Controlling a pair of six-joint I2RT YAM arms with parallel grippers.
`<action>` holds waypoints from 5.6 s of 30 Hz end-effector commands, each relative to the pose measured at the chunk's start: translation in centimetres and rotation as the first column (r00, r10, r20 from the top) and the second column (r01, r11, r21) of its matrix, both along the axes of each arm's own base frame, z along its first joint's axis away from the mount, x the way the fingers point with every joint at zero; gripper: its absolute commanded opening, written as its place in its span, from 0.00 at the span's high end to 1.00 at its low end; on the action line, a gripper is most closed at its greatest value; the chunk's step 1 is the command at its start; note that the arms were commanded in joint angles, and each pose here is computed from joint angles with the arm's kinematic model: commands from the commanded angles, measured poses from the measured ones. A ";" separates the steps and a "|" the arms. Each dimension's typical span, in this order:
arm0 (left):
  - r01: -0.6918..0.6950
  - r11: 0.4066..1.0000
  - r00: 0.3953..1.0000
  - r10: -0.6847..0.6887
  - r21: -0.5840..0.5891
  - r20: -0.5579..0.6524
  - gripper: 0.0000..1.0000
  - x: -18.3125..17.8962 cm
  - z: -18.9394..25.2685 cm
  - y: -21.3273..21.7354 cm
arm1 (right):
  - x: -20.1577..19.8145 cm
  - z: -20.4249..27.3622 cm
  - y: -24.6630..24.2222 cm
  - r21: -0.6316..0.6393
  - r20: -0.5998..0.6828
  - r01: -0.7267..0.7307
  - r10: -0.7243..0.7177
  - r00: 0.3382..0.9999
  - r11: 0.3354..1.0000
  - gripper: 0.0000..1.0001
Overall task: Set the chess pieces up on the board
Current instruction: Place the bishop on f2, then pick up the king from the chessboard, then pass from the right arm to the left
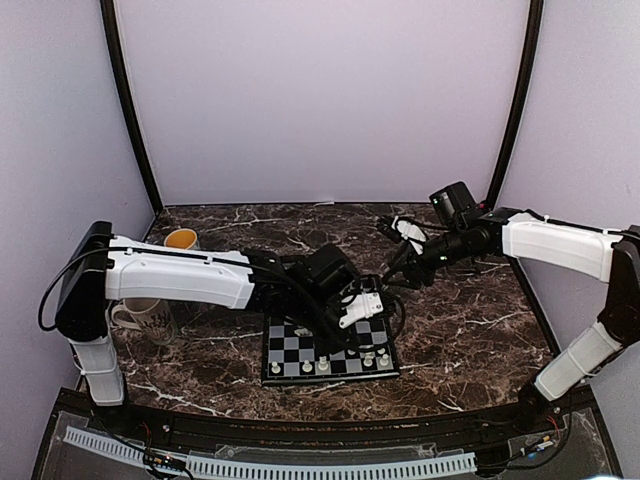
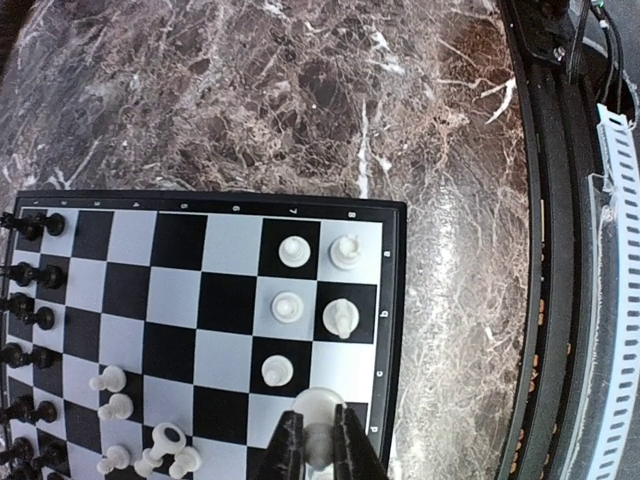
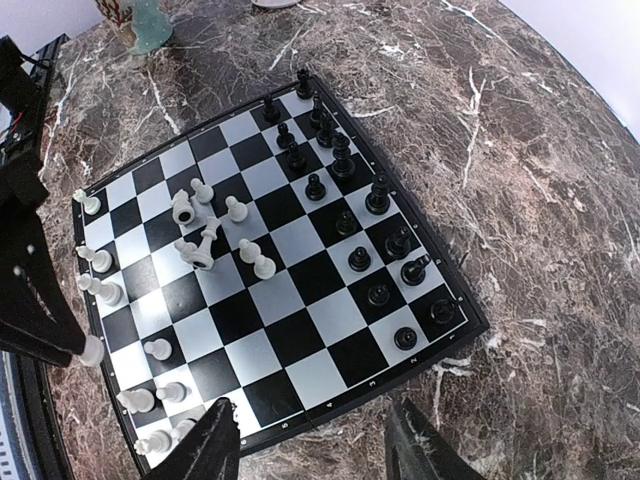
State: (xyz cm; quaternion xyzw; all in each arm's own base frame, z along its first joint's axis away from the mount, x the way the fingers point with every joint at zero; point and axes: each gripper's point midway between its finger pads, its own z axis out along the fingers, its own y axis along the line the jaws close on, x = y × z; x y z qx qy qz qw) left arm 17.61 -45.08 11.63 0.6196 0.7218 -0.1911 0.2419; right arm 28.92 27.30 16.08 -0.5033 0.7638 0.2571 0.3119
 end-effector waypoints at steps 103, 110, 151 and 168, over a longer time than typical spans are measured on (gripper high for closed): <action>-0.553 0.650 0.682 0.712 -0.521 0.165 0.50 16.9 14.8 19.4 | -5.0 -9.8 13.3 -0.345 -0.199 -0.265 0.206 0.958 0.900 0.69; -0.549 0.653 0.686 0.709 -0.522 0.164 0.50 16.8 14.8 19.3 | -5.0 -10.4 13.3 -0.358 -0.200 -0.266 0.204 0.958 0.895 0.69; -0.545 0.669 0.703 0.693 -0.506 0.158 0.50 16.7 14.2 19.0 | -3.3 -13.2 12.7 -0.459 -0.177 -0.171 0.099 0.979 0.872 0.71; -0.580 0.651 0.712 0.697 -0.490 0.083 0.50 16.9 12.8 18.2 | -4.7 -4.9 11.3 -0.312 -0.045 -0.153 0.146 0.988 0.938 0.83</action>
